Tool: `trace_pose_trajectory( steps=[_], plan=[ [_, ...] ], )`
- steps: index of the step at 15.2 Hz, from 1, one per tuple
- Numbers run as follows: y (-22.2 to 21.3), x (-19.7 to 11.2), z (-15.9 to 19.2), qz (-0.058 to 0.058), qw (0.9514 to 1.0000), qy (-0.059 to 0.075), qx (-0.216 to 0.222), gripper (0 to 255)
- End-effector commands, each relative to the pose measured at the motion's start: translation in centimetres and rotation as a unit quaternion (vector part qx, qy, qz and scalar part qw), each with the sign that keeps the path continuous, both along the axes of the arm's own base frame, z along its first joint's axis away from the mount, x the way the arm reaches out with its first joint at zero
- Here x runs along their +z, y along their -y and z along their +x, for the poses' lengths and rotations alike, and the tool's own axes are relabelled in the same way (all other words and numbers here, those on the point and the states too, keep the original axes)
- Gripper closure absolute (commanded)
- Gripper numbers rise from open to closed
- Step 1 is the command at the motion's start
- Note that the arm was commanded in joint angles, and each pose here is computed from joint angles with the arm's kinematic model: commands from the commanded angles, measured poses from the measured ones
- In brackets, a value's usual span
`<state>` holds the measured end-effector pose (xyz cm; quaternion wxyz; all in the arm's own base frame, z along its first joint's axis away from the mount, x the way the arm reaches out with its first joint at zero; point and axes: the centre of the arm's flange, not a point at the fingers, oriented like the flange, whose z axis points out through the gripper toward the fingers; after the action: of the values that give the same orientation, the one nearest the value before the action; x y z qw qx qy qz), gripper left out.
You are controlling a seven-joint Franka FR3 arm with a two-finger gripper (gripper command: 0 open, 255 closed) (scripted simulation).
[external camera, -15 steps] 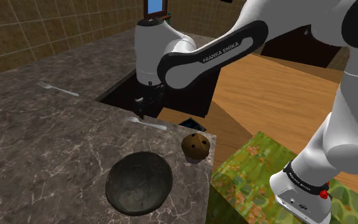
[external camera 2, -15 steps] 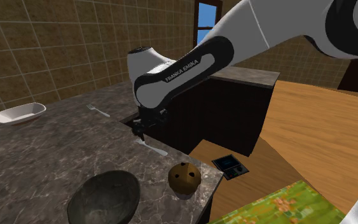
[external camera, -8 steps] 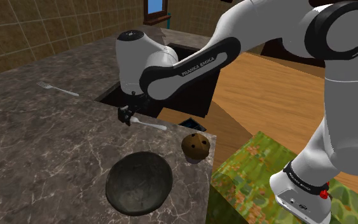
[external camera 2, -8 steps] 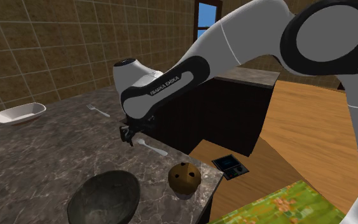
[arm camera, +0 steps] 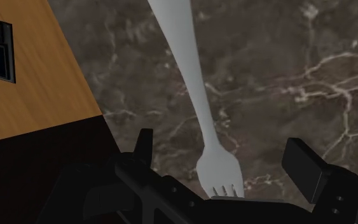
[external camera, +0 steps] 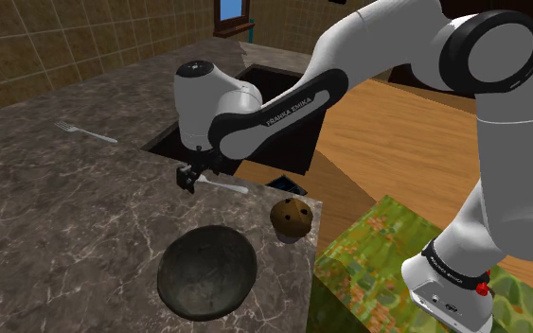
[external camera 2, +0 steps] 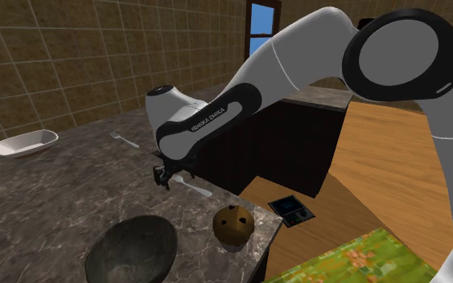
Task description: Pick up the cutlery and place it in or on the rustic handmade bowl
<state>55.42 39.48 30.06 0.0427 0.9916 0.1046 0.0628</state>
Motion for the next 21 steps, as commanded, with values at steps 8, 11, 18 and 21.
trace_pose_trajectory(
  steps=[8,11,18,21],
  plan=[
    [0.0,0.0,0.0,0.000,1.0000,0.000,0.000,255],
    [0.0,0.0,0.0,0.000,1.0000,0.000,0.000,255],
    [0.0,2.1,0.0,0.000,1.0000,0.000,0.000,255],
    [0.0,3.7,0.0,0.000,1.0000,0.000,0.000,255]
  ],
)
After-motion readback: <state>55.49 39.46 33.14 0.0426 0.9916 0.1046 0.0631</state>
